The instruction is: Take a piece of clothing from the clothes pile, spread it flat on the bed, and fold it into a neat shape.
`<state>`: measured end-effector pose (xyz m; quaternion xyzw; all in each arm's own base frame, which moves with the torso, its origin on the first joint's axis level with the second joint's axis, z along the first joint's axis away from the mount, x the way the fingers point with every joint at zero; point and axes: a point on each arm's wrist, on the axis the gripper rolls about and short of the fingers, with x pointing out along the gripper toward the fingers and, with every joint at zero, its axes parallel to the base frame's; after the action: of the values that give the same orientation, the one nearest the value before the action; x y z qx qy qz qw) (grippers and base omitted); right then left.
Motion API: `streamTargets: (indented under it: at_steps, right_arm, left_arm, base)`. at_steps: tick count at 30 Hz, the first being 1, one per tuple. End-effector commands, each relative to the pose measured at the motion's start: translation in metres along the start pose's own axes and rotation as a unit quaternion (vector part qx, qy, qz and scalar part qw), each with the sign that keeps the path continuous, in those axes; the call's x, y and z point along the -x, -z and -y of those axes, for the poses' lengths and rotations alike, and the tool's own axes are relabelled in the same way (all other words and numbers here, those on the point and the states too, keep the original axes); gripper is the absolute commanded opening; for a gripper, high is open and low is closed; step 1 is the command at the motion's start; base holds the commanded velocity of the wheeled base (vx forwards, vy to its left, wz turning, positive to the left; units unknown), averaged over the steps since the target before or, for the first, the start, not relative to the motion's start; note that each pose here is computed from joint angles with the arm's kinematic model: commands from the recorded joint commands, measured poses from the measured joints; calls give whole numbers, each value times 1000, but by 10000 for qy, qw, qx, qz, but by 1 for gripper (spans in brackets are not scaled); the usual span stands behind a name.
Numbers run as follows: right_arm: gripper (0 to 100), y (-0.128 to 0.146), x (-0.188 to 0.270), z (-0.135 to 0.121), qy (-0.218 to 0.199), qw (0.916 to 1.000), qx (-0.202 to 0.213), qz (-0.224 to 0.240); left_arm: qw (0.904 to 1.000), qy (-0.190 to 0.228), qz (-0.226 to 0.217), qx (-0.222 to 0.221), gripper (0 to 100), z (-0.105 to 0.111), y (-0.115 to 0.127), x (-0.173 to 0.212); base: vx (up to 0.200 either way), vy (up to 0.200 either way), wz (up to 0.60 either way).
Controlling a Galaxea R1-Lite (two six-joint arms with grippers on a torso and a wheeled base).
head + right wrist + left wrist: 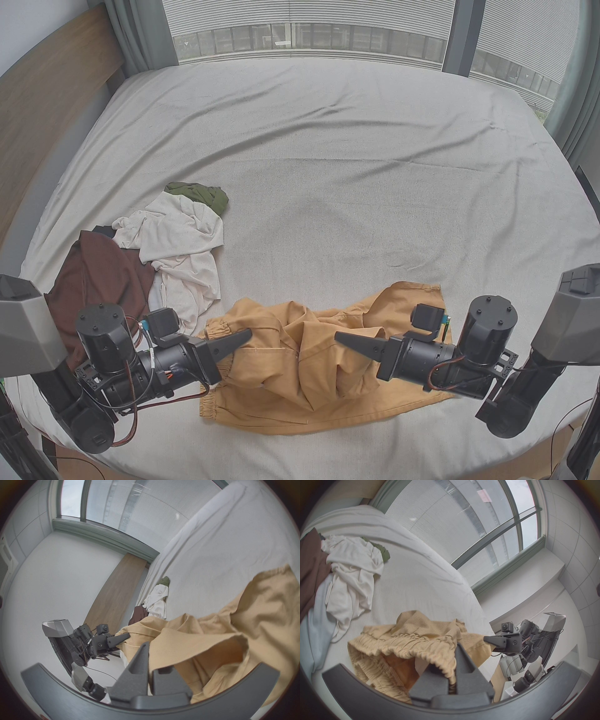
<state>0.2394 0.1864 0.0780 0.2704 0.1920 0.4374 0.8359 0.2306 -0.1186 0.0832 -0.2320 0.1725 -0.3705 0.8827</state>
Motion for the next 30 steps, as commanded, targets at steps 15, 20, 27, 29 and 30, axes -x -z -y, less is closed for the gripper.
streamTargets:
  at_steps: [15,20,27,29,30]
  right_arm:
    - [0,-47,35,12,118,9955,684,651]
    - [0,-62,47,12,98,9941,634,873]
    - [0,-70,55,14,92,9932,624,982]
    - [0,-70,55,14,86,9932,625,977]
    - [0,-70,55,14,88,9931,629,987]
  left_arm:
    - [9978,56,629,-210,0,1,-30,4]
    - [9971,101,708,-250,0,4,-33,5]
    - [9950,169,920,-344,0,9,-44,9]
    - [9947,183,944,-357,0,9,-45,9]
    - [9944,196,968,-369,0,10,-46,9]
  base:
    - [0,0,0]
    - [0,0,0]
    - [0,0,0]
    - [0,0,0]
    - [0,0,0]
